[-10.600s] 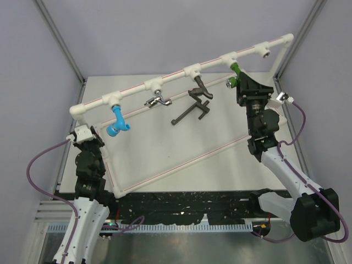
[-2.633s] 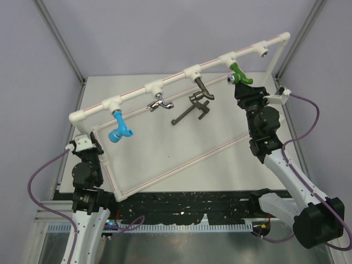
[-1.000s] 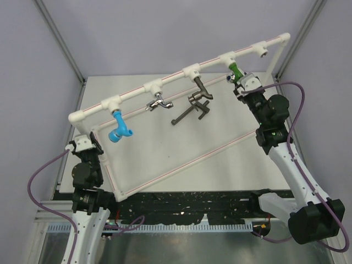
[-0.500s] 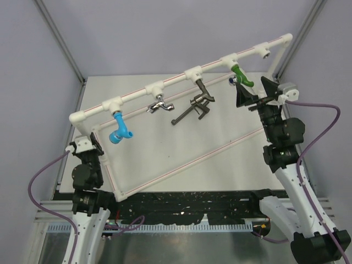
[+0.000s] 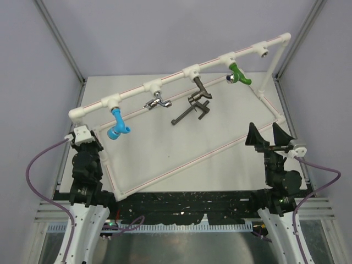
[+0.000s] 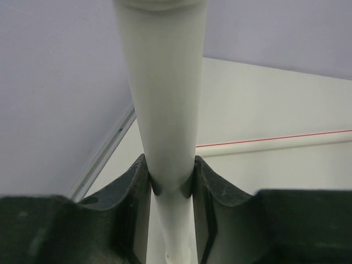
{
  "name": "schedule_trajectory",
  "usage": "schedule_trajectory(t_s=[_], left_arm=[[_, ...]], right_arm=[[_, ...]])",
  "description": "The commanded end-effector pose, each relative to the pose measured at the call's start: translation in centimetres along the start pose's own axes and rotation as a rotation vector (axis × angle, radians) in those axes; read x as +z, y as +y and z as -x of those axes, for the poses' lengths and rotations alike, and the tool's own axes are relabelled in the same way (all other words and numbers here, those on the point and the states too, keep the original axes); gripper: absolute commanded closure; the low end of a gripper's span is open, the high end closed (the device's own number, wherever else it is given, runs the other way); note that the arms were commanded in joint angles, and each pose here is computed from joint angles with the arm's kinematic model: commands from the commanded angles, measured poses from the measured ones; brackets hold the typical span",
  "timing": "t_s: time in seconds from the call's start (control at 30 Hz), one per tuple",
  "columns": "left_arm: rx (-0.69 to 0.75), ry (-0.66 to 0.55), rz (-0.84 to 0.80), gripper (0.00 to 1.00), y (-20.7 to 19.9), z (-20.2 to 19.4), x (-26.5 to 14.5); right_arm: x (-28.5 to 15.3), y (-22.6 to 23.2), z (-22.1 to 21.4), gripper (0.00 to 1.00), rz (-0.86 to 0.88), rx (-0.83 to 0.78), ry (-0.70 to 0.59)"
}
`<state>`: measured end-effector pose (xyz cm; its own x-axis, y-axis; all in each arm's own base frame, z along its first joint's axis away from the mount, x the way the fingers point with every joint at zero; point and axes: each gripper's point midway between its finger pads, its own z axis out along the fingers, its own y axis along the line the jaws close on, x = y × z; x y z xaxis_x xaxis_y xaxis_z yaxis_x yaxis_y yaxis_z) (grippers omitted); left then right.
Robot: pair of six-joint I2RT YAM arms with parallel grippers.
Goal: Install the water faucets
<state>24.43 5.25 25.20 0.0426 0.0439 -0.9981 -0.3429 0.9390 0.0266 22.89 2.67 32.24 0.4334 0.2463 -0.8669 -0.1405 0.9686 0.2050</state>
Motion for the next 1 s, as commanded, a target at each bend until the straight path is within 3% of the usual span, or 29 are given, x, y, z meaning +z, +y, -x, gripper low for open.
schedule_trajectory(t_s=[0.0,0.07,0.13,0.3,0.4,0.7,0.83,0.97], left_arm=[[-0.082,-0.171,-0.030,0.57,0.0,7.8,-0.5],[-0.075,-0.154,-0.036,0.32,0.2,8.1,-1.1],[-0.068,-0.136,-0.025,0.18,0.8,8.4,-1.9],[-0.112,-0.092,-0.062,0.00,1.4,7.8,-4.9],[-0.120,-0.108,-0.116,0.00,1.5,7.2,-7.1],[-0.278,-0.243,-0.090,0.01,4.6,6.6,-12.9],[-0.280,-0.159,-0.064,0.00,4.8,5.7,-12.7],[-0.310,-0.222,-0.120,0.00,4.1,6.3,-13.2]], right_arm=[[-1.5,-1.2,0.4,0.05,-0.045,-0.111,0.039],[-1.8,-1.5,1.1,0.05,-0.046,-0.183,0.027],[-1.8,-1.8,1.2,0.05,-0.050,-0.251,0.027],[-2.5,-2.0,3.3,0.05,-0.056,-0.326,-0.054],[-2.9,-1.4,4.0,0.05,-0.007,-0.376,-0.064],[-4.0,-1.4,4.8,0.05,-0.016,-0.318,-0.011],[-4.3,-1.8,5.0,0.05,-0.054,-0.251,-0.015],[-4.7,-2.1,5.2,0.04,-0.078,-0.197,-0.031]])
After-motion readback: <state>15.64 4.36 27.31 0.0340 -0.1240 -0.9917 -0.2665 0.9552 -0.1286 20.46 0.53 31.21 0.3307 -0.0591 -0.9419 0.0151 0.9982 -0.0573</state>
